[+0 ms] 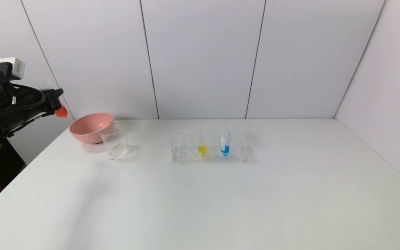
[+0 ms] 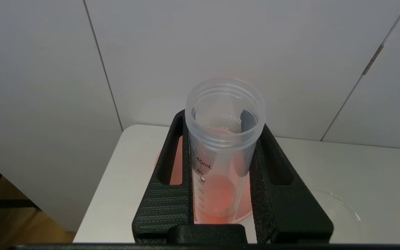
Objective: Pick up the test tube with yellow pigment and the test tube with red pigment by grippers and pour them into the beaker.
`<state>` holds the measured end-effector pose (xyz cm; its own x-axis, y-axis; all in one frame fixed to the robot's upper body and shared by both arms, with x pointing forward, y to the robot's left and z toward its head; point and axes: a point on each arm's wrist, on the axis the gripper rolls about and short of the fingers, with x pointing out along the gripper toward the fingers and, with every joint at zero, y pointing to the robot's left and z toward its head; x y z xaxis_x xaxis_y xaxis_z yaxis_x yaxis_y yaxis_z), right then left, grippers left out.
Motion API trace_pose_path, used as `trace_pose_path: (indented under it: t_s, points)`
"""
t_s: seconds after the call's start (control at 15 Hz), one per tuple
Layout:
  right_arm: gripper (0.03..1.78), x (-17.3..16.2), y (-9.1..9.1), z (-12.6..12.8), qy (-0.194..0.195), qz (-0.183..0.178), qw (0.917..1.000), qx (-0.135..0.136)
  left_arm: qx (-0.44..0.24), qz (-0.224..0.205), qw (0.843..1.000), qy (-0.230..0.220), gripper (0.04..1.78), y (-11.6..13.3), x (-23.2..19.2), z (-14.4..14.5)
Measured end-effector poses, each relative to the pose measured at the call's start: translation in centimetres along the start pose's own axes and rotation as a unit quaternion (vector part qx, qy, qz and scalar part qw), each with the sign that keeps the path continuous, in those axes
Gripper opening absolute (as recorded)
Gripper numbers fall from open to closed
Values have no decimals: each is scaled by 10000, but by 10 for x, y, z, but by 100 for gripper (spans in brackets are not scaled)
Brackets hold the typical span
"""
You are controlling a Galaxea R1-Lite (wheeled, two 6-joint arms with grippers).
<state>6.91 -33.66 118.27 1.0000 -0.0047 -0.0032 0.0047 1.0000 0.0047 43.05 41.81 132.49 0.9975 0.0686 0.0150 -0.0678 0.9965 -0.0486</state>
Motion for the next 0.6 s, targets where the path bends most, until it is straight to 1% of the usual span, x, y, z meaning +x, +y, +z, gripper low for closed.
trace_pose_path:
  t_s: [0.2, 0.4, 0.6]
  points:
    - [170, 0, 0, 0, 0, 0, 10000, -2, 228, 219, 9995, 8, 47, 2, 6, -7]
    - [170, 0, 0, 0, 0, 0, 10000, 0, 415, 201, 9988, -142, 47, 1, 13, -13]
    - [170, 0, 0, 0, 0, 2, 10000, 0, 678, 140, 9976, -24, 47, -1, 17, -21]
